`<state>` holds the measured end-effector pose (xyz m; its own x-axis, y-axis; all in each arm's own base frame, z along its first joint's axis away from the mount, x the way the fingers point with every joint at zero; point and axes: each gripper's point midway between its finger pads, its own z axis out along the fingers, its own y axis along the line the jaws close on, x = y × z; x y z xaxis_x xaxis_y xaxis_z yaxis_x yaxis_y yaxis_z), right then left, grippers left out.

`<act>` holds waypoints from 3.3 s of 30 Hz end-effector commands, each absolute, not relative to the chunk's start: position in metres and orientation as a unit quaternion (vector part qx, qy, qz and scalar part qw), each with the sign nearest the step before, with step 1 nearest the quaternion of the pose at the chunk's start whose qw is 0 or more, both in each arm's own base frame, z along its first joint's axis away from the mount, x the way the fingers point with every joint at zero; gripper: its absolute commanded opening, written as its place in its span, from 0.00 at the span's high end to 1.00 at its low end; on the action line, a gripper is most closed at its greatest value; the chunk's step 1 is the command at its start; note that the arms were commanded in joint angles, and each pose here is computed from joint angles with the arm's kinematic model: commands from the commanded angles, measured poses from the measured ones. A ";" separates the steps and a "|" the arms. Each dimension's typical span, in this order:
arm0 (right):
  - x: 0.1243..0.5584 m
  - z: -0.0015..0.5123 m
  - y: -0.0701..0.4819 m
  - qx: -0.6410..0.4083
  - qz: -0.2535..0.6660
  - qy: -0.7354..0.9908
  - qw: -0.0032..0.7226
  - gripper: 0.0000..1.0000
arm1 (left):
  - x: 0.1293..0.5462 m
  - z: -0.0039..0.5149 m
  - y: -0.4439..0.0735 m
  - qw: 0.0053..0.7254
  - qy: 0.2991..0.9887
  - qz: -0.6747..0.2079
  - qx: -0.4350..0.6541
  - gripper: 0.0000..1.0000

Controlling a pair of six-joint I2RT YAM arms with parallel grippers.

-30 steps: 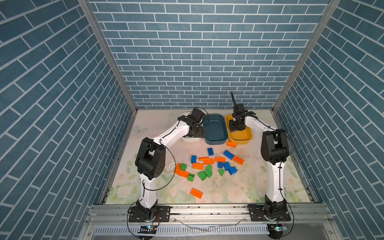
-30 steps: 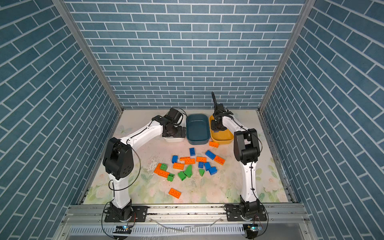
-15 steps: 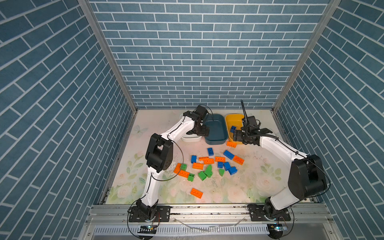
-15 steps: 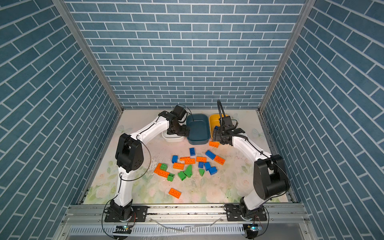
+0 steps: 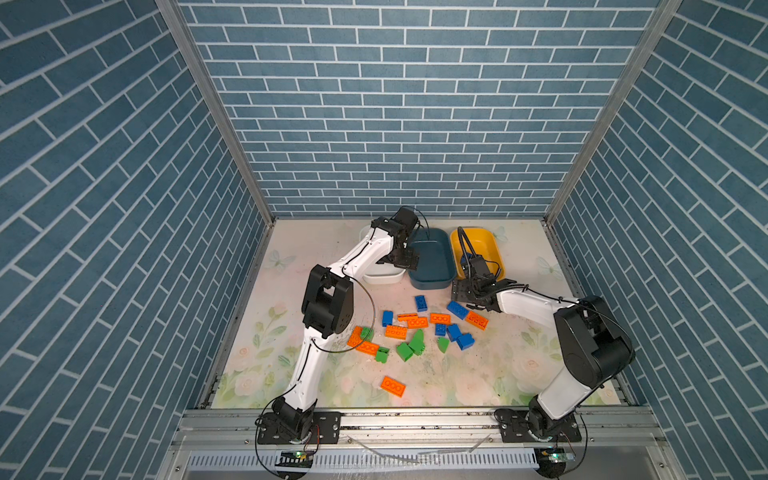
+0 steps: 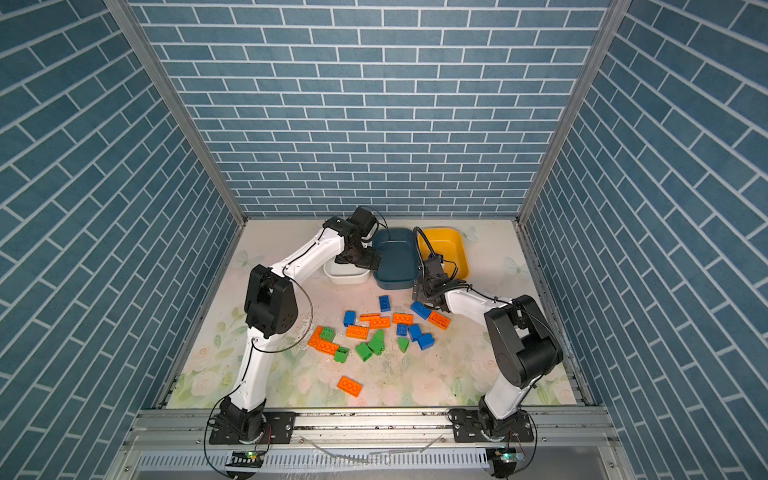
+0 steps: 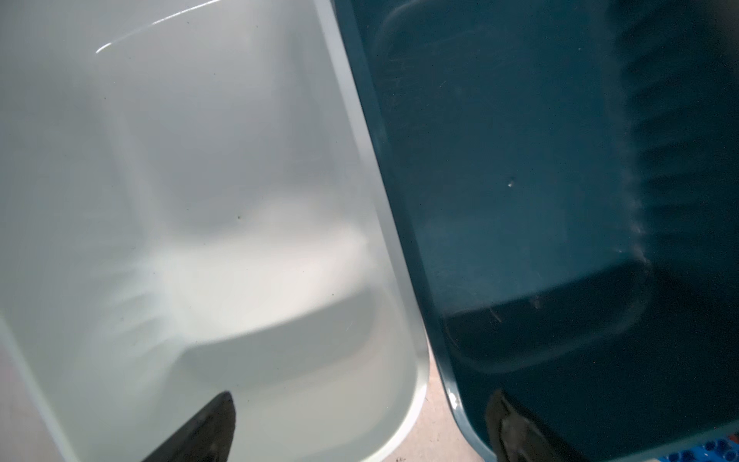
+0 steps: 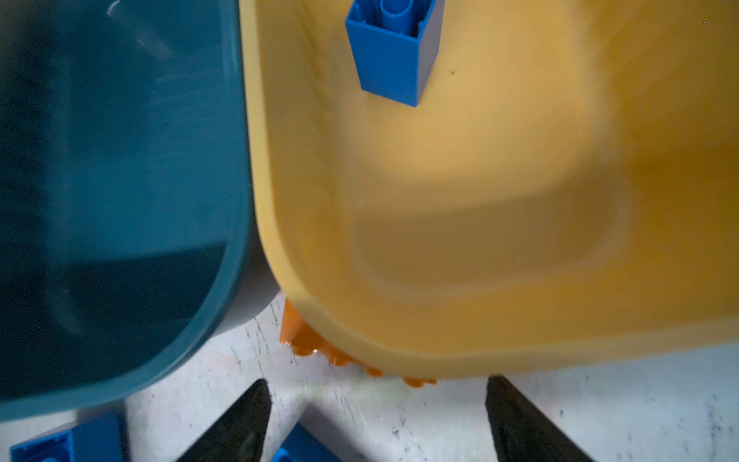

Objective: Sort the legos into containers by color
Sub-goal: 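Carry the blue brick over the yellow tub and release it, then grasp an orange brick near the tubs with the right gripper, then lower the orange brick into the teal tub and open the right gripper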

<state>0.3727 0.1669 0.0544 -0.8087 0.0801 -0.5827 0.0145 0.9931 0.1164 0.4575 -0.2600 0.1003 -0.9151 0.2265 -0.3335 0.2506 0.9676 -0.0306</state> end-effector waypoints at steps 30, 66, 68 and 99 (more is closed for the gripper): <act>0.399 0.047 0.180 0.058 0.039 0.923 0.377 0.46 | 0.464 0.080 -0.229 0.162 0.982 0.036 0.091 0.01; 0.453 0.086 0.288 -0.137 0.176 0.934 0.280 0.41 | 0.452 0.094 -0.267 0.147 0.978 -0.121 0.079 0.01; 0.453 0.085 0.288 -0.134 0.176 0.935 0.278 0.38 | 0.451 0.093 -0.267 0.145 0.979 -0.120 0.080 0.01; 0.477 0.071 0.330 -0.117 0.260 0.921 0.267 0.25 | 0.478 0.117 -0.123 0.193 0.979 -0.024 -0.052 0.01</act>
